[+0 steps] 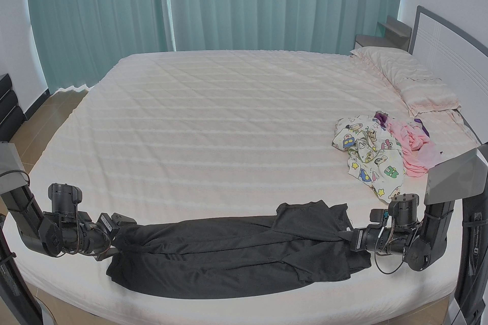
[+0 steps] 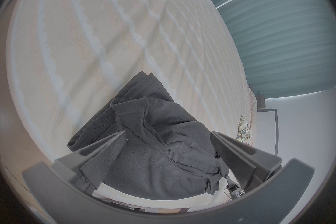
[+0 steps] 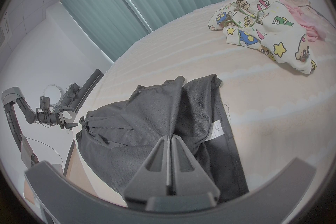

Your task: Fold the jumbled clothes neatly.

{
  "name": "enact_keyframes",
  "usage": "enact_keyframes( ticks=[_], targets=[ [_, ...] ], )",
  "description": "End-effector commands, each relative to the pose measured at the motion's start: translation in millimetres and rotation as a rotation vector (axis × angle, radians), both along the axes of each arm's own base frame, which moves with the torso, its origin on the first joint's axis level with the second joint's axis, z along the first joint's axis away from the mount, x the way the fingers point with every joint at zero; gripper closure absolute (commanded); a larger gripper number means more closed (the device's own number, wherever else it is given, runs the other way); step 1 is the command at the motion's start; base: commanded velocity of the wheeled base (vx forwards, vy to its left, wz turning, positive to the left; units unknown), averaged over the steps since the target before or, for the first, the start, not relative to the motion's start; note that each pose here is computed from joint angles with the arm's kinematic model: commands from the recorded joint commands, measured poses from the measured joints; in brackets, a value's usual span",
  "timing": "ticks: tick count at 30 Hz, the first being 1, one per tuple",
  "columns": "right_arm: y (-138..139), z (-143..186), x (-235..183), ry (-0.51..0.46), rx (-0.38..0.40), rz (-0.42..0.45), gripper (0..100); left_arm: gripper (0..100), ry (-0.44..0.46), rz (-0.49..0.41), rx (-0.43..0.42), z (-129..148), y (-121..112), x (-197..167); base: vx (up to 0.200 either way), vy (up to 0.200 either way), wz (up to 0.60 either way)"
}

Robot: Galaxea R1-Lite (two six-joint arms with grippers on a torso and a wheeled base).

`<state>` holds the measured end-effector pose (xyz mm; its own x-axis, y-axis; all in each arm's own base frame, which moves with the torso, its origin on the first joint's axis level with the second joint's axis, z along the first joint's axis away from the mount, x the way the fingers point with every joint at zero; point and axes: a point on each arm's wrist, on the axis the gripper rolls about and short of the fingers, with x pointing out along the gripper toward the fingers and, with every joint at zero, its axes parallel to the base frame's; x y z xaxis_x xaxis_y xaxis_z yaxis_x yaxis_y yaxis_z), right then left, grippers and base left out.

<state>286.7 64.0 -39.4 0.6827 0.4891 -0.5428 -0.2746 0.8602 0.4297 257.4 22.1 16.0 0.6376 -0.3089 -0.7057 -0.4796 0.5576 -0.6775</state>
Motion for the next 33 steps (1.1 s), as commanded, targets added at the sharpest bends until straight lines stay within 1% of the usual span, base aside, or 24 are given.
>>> enact_keyframes(
  ticks=[1,6,15,16,19,22,25,28,31,33],
  targets=[
    [-2,3,-3,-0.004,-0.006,-0.001,100,0,0.001,0.001,-0.001,0,0,0,0.0,0.0,0.0],
    [-6,1,-6,0.0,-0.03,0.004,100,0,0.001,0.001,-0.001,0,0,0,0.0,0.0,0.0],
    [-6,-4,-6,0.011,-0.037,0.01,100,0,0.001,0.001,-0.001,0,0,0,0.0,0.0,0.0],
    [-6,-4,-6,0.011,-0.037,0.01,0,0,0.0,0.0,0.0,0,0,0,0.0,0.0,0.0],
    [-7,1,-6,-0.006,-0.033,0.007,0,0,0.002,0.001,-0.001,-1,0,0,0.0,0.0,0.0],
    [-6,13,-4,-0.063,-0.015,0.005,0,0,0.0,0.0,0.0,0,0,0,0.0,0.0,0.0],
    [-5,18,0,-0.088,0.004,0.002,0,0,0.002,0.0,0.0,-1,0,0,0.0,0.0,0.0],
    [-1,16,2,-0.073,0.029,-0.002,0,0,0.004,0.0,0.0,-1,0,0,0.0,0.0,0.0],
    [7,12,7,-0.045,0.082,-0.017,0,0,0.005,0.0,0.0,-1,0,0,0.0,0.0,0.0],
    [9,9,10,-0.034,0.101,-0.04,0,0,0.004,0.0,0.0,-1,0,0,0.0,0.0,0.0]
  ],
)
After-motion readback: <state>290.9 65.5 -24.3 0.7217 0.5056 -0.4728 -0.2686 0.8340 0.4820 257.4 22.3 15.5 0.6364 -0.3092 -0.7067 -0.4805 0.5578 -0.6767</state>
